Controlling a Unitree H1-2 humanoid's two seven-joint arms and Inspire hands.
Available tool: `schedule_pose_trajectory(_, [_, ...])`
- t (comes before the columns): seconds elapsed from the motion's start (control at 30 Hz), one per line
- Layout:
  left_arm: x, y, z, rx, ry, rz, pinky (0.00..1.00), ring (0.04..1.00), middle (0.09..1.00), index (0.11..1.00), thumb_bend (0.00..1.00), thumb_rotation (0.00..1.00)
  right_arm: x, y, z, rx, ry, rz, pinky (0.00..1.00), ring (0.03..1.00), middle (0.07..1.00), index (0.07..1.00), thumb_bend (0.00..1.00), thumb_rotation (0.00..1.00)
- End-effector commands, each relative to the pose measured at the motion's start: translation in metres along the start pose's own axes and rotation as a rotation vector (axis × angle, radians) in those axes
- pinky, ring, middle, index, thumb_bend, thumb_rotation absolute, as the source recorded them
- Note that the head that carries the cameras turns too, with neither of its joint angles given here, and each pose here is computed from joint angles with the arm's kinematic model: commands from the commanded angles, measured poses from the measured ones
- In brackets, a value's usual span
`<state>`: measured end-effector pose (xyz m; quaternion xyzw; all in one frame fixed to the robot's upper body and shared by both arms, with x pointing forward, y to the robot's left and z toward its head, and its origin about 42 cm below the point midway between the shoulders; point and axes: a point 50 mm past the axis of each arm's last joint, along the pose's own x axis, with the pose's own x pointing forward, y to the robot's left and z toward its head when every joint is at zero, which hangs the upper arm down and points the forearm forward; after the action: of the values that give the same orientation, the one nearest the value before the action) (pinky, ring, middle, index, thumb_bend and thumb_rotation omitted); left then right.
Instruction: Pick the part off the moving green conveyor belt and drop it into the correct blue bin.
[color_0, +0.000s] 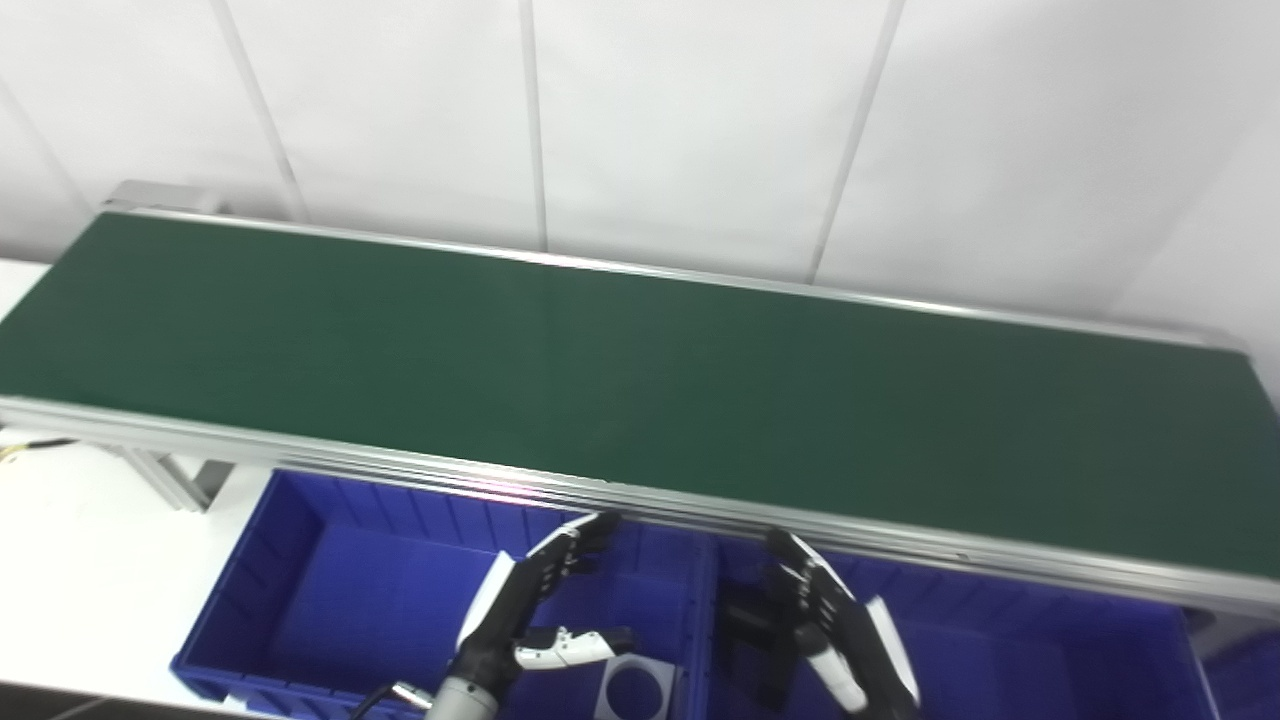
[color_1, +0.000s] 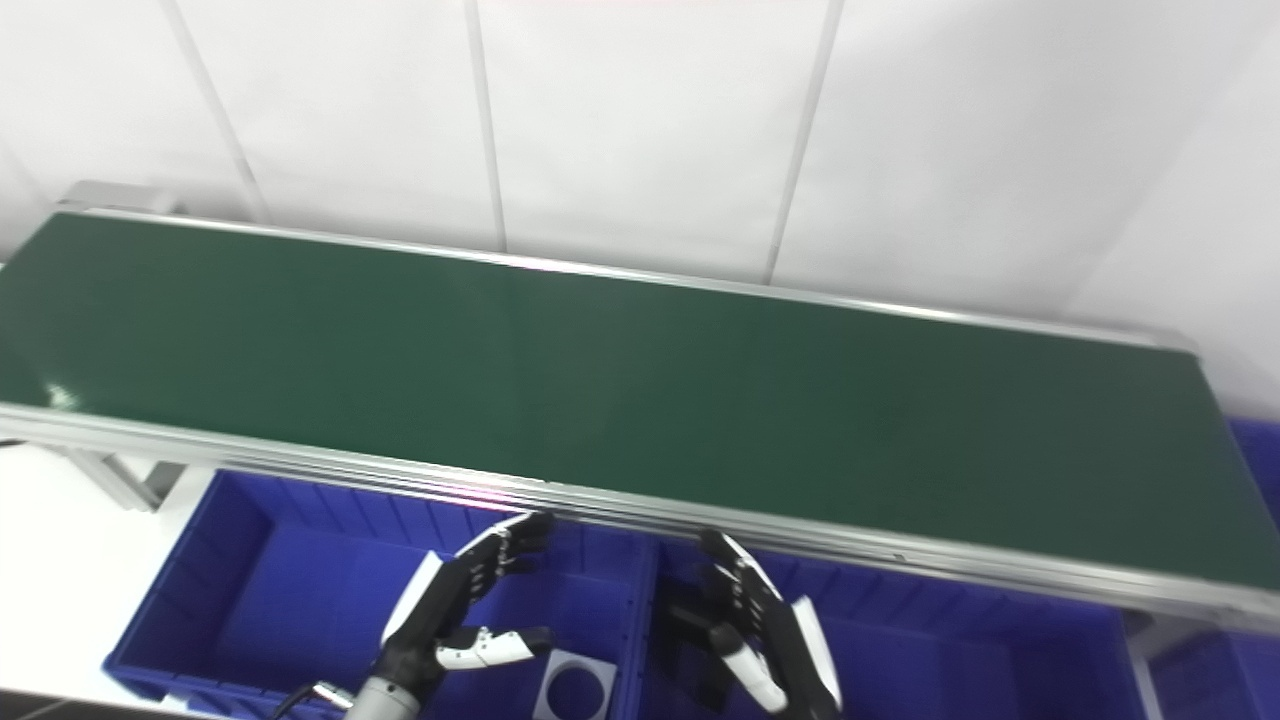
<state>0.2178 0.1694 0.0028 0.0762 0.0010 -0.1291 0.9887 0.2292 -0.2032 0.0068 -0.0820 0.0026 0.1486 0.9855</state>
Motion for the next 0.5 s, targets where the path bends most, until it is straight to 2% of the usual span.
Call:
schedule_pose_trajectory(0.0, [0.009, 0.003, 0.010, 0.000, -0.062, 0.029, 0.80, 0.837, 0.860, 0.830, 0.87, 0.52, 0.005, -0.002, 0.011, 0.011, -0.067, 0.001, 0.80, 0.828, 0.878, 0.879, 0.87, 0.93])
schedule_pose_trajectory(0.2, [0.007, 0.006, 0.010, -0.005, -0.061, 0.040, 0.79, 0.836, 0.852, 0.825, 0.87, 0.53, 0.005, 0.002, 0.010, 0.001, -0.066, -0.002, 0.79, 0.828, 0.890, 0.882, 0.85, 0.92])
schedule_pose_trajectory(0.37, [0.001, 0.019, 0.006, -0.016, -0.047, 0.042, 0.80, 0.837, 0.857, 0.833, 0.88, 0.52, 0.008, 0.016, 0.011, -0.013, -0.066, -0.005, 0.78, 0.823, 0.888, 0.880, 0.88, 0.93])
schedule_pose_trajectory(0.47, [-0.003, 0.028, 0.003, -0.038, -0.037, 0.038, 0.80, 0.836, 0.851, 0.830, 0.89, 0.52, 0.011, 0.027, 0.011, -0.016, -0.066, -0.006, 0.77, 0.822, 0.890, 0.883, 0.86, 0.92])
